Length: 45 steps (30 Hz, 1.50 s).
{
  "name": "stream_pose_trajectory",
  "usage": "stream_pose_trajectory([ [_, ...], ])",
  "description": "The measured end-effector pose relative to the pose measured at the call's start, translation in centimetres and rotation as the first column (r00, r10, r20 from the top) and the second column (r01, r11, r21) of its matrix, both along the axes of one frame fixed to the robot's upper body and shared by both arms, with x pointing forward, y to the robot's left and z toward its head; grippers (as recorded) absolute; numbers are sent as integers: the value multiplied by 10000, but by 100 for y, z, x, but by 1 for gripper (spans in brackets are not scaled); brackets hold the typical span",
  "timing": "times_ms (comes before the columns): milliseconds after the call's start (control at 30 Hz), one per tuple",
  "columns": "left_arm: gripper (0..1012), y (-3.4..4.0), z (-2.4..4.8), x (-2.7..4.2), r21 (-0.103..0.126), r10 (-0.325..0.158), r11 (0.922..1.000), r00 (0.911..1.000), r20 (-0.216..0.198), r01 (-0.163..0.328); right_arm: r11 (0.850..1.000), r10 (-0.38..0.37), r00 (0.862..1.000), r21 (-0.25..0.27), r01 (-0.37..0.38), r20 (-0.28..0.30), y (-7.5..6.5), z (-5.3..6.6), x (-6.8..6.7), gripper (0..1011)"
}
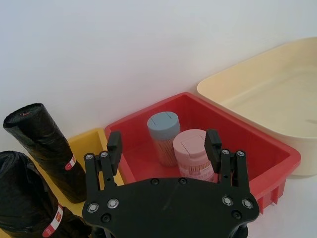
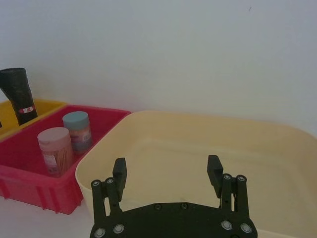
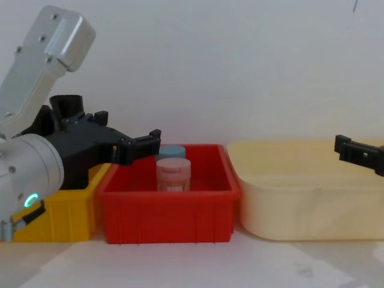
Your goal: Pick up the garbage bag with the one hand and transfer it to the other hand.
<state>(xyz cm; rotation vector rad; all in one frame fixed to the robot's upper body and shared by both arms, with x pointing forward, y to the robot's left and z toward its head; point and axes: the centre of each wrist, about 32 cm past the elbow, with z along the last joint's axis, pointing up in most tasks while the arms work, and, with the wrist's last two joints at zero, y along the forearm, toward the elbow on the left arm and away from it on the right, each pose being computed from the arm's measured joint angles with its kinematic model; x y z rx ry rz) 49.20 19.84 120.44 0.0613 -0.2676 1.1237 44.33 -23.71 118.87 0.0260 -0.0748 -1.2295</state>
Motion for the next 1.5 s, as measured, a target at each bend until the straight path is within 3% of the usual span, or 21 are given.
stream_pose_trajectory([
  [1267, 1000, -2, 3, 0, 3, -5, 10000, 10000, 3, 5, 10000, 13, 10000, -3, -13, 18, -1, 7, 6, 1004],
  [1367, 1000, -13, 36, -6, 26, -29, 10000, 10000, 12, 29, 10000, 91, 10000, -26, -91, 35, -4, 23, 22, 1004],
  [1500, 1000, -21, 140, -34, 71, -68, 10000, 9999, 76, 68, 9994, 337, 9994, -57, -337, 61, -14, 71, 64, 1004],
])
